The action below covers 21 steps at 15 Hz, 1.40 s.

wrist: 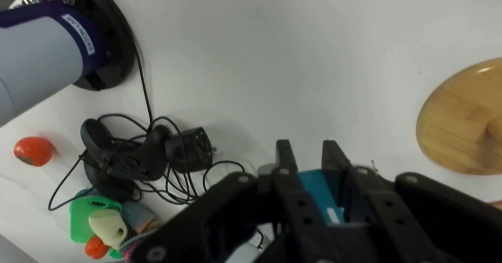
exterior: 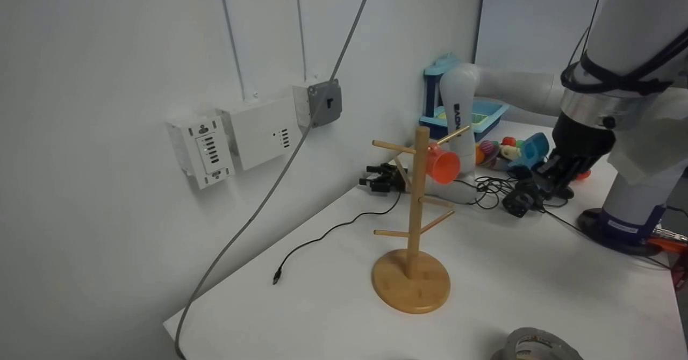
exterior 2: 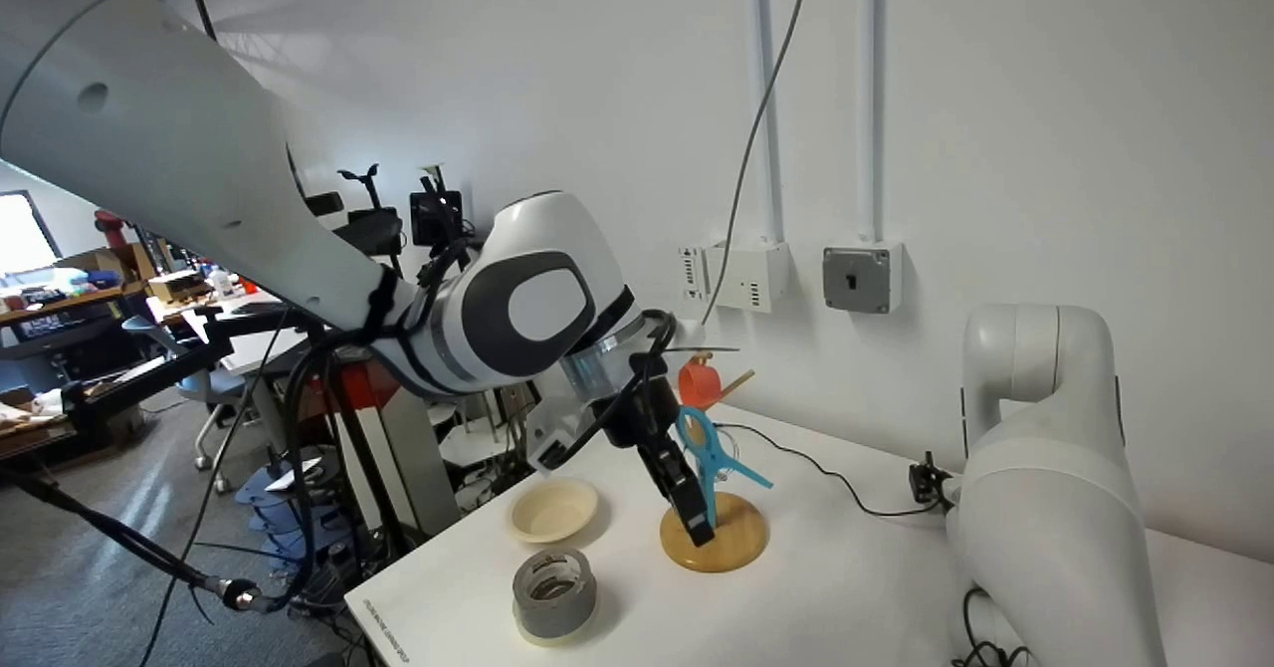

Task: Remove the blue and orange objects from the hanger

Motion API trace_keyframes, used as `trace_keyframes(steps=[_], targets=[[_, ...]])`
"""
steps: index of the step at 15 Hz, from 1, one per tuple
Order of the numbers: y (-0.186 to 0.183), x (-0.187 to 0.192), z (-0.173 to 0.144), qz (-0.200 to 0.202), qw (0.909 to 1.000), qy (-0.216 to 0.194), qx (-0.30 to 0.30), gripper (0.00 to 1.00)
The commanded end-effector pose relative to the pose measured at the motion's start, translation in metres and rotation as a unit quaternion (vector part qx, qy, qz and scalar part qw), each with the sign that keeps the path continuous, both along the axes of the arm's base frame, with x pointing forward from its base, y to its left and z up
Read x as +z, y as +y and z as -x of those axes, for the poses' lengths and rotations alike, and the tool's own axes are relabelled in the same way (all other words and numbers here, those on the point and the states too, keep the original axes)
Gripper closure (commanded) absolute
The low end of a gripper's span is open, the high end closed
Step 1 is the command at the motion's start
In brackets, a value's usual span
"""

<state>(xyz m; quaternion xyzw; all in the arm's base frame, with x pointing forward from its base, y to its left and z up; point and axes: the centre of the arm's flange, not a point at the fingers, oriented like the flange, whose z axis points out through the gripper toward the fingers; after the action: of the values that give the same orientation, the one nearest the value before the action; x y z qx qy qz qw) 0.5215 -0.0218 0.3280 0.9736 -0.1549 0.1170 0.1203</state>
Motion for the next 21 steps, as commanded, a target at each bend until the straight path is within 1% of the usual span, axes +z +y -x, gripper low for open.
trace_keyframes(steps=[1,3,6,8,10,15,18,21], targets=[[0.002,-0.014,0.027,-0.026,0.9992,0.028,-0.013,0.94],[0.012,-0.027,0.029,-0.05,0.9972,0.052,-0.018,0.94],[0.029,-0.043,0.031,-0.092,0.9914,0.091,-0.019,0.94],[0.041,-0.052,0.029,-0.102,0.9889,0.107,-0.017,0.94],[0.048,-0.06,0.026,-0.098,0.9889,0.112,-0.011,0.94],[0.052,-0.089,0.021,-0.057,0.9908,0.122,0.006,0.94],[0.048,-0.108,0.021,-0.034,0.9897,0.138,0.017,0.94],[0.043,-0.125,0.021,-0.018,0.9874,0.156,0.022,0.94]])
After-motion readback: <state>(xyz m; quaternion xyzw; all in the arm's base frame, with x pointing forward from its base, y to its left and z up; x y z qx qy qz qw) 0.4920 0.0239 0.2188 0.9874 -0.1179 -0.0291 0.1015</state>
